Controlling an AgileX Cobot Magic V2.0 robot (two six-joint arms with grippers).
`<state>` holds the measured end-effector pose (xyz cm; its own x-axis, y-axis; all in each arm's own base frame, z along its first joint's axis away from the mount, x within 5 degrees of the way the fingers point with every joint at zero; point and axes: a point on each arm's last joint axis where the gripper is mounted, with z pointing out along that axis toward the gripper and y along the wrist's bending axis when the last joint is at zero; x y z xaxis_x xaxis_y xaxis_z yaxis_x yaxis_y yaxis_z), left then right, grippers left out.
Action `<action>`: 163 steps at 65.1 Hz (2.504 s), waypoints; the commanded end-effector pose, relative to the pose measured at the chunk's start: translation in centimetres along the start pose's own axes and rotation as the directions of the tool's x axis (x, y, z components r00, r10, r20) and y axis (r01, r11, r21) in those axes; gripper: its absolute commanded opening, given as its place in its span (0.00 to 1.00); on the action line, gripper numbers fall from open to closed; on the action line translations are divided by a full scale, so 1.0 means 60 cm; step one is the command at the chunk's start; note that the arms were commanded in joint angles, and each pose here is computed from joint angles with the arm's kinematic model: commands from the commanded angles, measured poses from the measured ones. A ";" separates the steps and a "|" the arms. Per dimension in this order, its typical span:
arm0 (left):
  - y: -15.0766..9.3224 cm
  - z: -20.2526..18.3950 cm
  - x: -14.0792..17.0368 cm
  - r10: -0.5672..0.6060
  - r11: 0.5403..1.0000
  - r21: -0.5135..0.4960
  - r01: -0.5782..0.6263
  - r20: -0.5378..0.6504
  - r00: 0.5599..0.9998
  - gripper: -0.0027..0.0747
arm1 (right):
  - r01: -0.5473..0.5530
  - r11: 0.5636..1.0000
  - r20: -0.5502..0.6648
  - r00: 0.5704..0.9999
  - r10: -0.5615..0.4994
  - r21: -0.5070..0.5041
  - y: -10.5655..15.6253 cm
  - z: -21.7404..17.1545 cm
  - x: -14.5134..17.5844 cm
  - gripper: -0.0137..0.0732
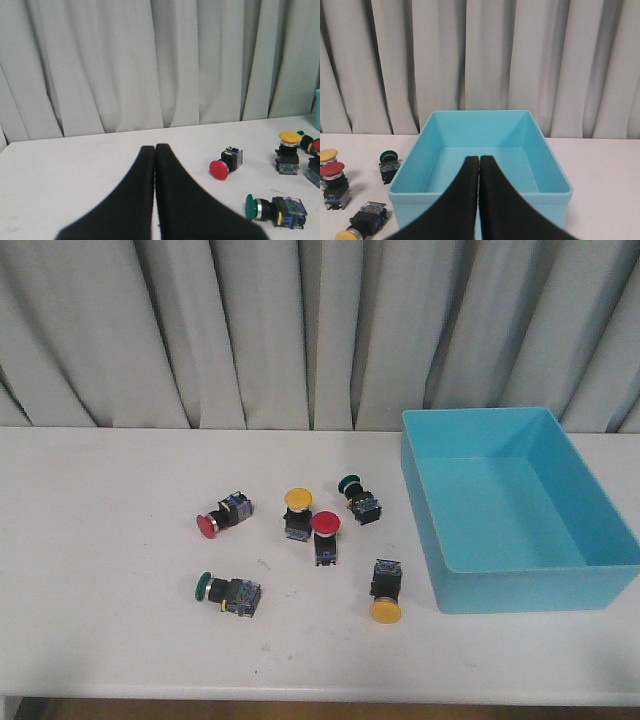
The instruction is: Pick red and yellow buttons and place in box
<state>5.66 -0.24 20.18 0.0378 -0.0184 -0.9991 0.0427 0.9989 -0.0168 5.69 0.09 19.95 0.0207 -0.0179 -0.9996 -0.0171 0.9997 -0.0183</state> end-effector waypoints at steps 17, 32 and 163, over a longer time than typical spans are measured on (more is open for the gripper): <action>0.000 0.000 0.011 -0.016 1.000 -0.001 0.016 0.044 0.999 0.03 | 0.002 1.000 0.073 0.997 -0.002 0.004 0.000 -0.001 -0.008 0.15; 0.000 0.000 0.011 -0.016 1.000 -0.001 0.016 0.044 0.999 0.03 | 0.002 1.000 0.075 0.997 -0.002 0.004 0.000 -0.001 -0.008 0.15; -0.002 0.178 -0.172 -0.027 1.000 -0.025 0.015 -0.589 0.808 0.57 | 0.034 0.999 -0.534 0.845 -0.026 0.006 -0.008 0.133 -0.144 0.65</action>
<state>14.93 -0.63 29.52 -0.6324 -0.0570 -0.7725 -0.0108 0.9978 -0.0648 12.85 -0.03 27.28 -0.5897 -0.0433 -0.8065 -0.0131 0.9989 -0.0441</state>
